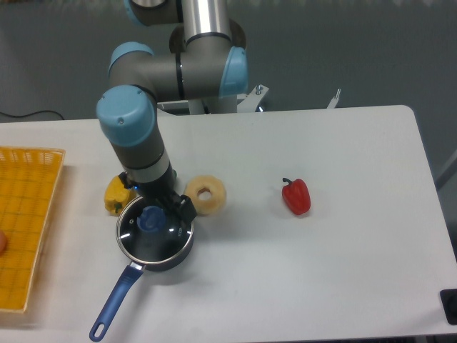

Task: Open the lid
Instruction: 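Lower the open gripper onto the blue knob of the glass lid, then close the gripper around the blue lid knob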

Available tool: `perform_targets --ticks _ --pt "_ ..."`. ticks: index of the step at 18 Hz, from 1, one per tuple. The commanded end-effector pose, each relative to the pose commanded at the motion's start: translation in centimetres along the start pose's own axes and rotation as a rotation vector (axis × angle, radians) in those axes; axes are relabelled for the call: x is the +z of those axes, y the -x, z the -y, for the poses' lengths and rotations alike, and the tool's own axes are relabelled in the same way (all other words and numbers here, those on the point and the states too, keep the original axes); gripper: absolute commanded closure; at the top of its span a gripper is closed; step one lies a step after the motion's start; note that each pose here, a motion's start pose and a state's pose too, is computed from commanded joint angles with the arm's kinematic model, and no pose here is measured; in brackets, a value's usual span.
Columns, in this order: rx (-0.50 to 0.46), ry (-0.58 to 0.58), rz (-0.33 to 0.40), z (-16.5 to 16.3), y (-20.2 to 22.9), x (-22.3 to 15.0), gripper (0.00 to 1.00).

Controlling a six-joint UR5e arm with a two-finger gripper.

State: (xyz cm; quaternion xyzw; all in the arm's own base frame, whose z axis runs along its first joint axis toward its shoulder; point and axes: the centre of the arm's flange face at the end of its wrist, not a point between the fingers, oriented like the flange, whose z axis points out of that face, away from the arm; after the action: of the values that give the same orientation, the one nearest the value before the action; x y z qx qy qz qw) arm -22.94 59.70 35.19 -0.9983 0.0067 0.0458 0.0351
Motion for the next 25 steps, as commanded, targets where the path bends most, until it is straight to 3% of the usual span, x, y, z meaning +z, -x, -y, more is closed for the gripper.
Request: perform_targets --ticks 9,13,25 --pt "-0.05 0.041 -0.024 -1.2 -0.8 2.1 0.0" --pt "-0.093 0.04 -0.031 -0.9 -0.8 2.4 0.0" --pt "-0.087 0.047 -0.039 1.3 -2.1 4.4 0.0"
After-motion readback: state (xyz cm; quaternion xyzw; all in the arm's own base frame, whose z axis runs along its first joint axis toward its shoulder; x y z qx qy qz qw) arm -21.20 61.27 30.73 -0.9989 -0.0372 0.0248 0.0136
